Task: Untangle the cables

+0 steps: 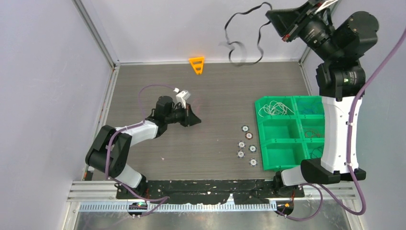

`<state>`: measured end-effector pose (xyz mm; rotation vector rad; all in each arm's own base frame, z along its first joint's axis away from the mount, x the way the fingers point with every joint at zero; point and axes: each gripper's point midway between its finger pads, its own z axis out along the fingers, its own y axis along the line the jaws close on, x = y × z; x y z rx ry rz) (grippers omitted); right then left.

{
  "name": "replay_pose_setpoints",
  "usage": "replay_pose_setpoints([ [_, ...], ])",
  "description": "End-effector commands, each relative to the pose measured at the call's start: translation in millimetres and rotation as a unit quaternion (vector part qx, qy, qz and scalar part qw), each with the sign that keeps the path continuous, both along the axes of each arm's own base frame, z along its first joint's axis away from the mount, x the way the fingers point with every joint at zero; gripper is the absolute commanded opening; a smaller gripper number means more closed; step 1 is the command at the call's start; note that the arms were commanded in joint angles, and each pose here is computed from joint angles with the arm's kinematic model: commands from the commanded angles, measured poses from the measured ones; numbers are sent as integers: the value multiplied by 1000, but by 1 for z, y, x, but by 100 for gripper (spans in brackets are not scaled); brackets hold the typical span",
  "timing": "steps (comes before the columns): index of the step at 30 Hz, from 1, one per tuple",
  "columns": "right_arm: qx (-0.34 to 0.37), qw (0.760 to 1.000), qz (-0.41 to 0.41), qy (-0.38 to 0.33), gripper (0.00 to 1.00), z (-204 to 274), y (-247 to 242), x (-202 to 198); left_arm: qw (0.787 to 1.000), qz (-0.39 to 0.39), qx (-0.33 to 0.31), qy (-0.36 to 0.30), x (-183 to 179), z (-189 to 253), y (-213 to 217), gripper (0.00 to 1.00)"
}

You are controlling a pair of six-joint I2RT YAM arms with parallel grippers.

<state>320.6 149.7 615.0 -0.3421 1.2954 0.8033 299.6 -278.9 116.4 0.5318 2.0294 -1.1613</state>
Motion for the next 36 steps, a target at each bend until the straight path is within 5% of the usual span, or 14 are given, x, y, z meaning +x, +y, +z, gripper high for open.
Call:
replay_pose_setpoints([
  [1, -13, 995, -81, -63, 5, 32, -32, -10, 996, 43, 36, 74, -14, -22, 31, 0],
  [8, -163, 970, -179, 12, 5, -39, -83, -3, 998, 23, 52, 15, -18, -4, 37, 0],
  [15, -361, 891, -192, 196, 5, -173, -132, -57, 999, 2, 53, -1, -19, 4, 36, 0],
  [26, -451, 832, -213, 245, 5, -235, -158, -156, 998, -32, 49, 2, -18, 2, 28, 0],
  [36, -470, 816, -224, 250, 5, -251, -164, -185, 999, -30, 36, 5, -20, 1, 25, 0],
])
